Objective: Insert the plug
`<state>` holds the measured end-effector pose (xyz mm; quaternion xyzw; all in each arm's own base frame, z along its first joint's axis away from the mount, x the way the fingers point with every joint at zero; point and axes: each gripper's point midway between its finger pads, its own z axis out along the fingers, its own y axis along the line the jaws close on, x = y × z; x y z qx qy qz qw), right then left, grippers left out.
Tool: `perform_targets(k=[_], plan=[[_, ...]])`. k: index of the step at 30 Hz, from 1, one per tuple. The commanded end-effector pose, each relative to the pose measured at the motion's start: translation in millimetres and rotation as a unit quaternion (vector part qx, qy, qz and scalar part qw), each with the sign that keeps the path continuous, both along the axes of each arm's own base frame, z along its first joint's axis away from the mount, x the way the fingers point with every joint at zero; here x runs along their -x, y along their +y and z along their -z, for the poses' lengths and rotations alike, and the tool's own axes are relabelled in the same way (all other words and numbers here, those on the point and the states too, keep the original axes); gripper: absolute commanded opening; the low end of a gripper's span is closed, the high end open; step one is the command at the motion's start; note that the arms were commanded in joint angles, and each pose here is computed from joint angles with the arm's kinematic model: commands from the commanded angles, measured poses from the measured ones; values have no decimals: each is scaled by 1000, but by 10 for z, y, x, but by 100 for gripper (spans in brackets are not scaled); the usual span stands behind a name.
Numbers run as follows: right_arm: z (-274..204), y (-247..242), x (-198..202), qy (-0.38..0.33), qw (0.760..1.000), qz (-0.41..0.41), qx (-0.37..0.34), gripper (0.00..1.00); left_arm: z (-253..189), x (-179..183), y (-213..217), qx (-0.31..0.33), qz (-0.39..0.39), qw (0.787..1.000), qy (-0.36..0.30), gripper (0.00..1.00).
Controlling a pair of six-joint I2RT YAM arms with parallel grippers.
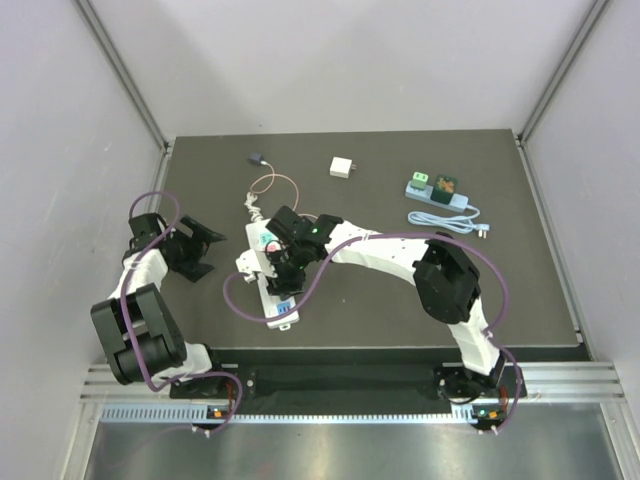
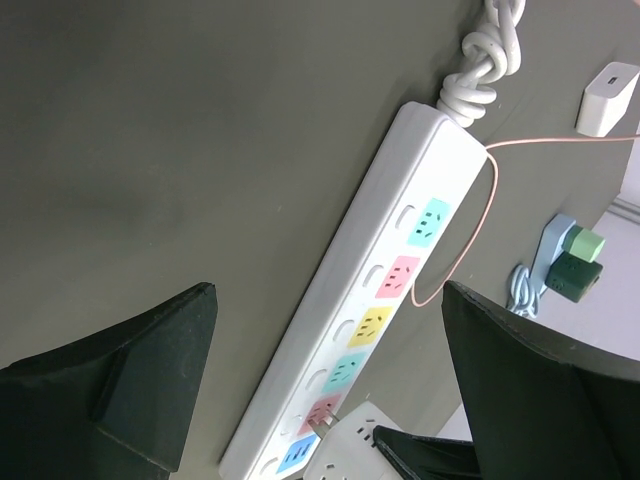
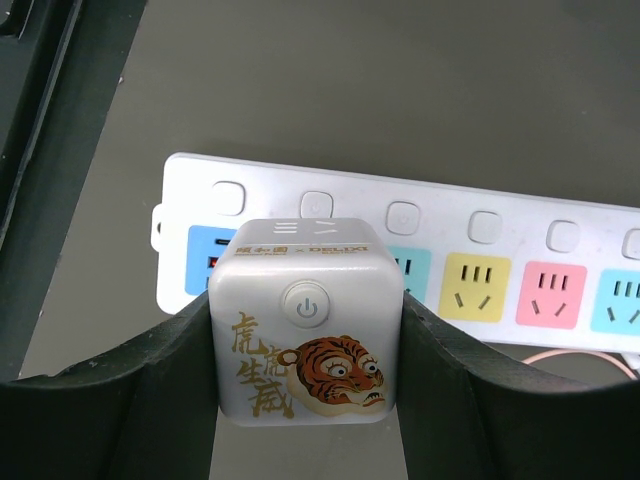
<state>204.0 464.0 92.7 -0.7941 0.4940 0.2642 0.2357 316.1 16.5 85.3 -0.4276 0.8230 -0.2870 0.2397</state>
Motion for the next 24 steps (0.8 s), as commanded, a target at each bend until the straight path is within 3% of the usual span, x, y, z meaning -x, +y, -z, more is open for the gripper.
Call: perform_targets(k=[1,24], plan=[[-108,127,17,2,1000,-5,-25,0,-143,-44,79,-23,-7,999,-27,98],[-82,7,-79,8,1000,8,-12,0,-189,-49,176,-43,-24,999,-22,98]])
